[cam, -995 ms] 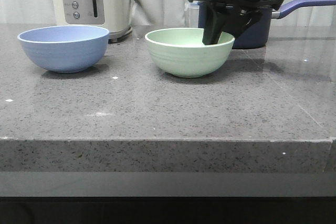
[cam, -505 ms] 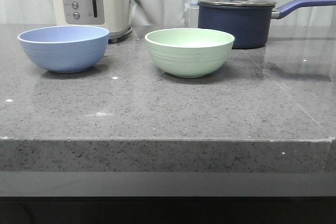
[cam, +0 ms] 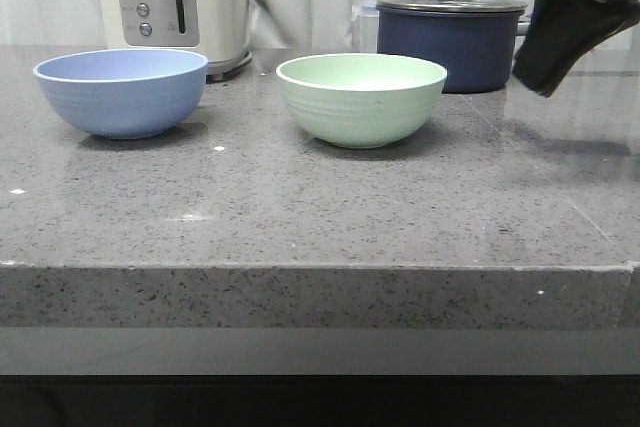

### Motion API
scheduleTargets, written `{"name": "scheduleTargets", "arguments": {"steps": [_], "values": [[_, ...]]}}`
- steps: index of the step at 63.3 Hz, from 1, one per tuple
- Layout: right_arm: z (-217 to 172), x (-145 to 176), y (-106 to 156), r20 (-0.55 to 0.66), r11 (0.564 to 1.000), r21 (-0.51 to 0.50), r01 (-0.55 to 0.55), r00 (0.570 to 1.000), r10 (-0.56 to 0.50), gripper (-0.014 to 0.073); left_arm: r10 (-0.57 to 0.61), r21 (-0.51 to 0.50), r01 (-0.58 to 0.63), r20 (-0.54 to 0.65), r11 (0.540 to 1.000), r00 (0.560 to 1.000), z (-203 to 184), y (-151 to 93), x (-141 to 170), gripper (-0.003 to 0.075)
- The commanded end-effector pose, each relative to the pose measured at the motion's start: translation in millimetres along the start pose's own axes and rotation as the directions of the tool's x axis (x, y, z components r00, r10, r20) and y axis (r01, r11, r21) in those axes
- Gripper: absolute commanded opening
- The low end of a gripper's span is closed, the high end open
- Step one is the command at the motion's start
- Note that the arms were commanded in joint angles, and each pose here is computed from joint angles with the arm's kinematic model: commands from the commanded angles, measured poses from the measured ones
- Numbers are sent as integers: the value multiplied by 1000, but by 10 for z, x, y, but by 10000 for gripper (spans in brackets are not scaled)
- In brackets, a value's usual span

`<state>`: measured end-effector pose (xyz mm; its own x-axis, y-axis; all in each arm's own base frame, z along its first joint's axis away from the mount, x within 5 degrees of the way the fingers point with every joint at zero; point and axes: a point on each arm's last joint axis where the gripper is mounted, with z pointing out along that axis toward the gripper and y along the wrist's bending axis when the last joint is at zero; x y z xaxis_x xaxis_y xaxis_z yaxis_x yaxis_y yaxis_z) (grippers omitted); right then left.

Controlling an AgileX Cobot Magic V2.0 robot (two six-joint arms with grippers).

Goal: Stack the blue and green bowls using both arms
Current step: 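Open the right gripper and raise it away from the green bowl, then lower the left gripper into the light blue bowl and grip its rim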

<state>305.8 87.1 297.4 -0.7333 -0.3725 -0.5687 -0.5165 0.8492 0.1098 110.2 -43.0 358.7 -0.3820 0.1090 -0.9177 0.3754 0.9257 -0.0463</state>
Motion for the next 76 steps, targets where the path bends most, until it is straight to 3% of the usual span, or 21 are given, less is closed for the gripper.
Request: {"name": "scheduleTargets", "arguments": {"steps": [1, 19, 60, 76], "values": [[-125, -115, 39, 146, 998, -3, 60, 987, -59, -62, -8, 9, 7, 100, 1000, 995, -50, -16, -159, 491], [33, -173, 60, 204, 993, -75, 95, 976, -78, -63, -8, 9, 7, 100, 1000, 995, -50, -16, -159, 491], [153, -160, 31, 176, 993, -89, 79, 982, -63, -63, -8, 10, 7, 92, 1000, 996, -47, -17, -152, 491], [153, -160, 31, 176, 993, -89, 79, 982, -63, -63, 13, -16, -14, -19, 1000, 1000, 231, 34, -189, 491]]}}
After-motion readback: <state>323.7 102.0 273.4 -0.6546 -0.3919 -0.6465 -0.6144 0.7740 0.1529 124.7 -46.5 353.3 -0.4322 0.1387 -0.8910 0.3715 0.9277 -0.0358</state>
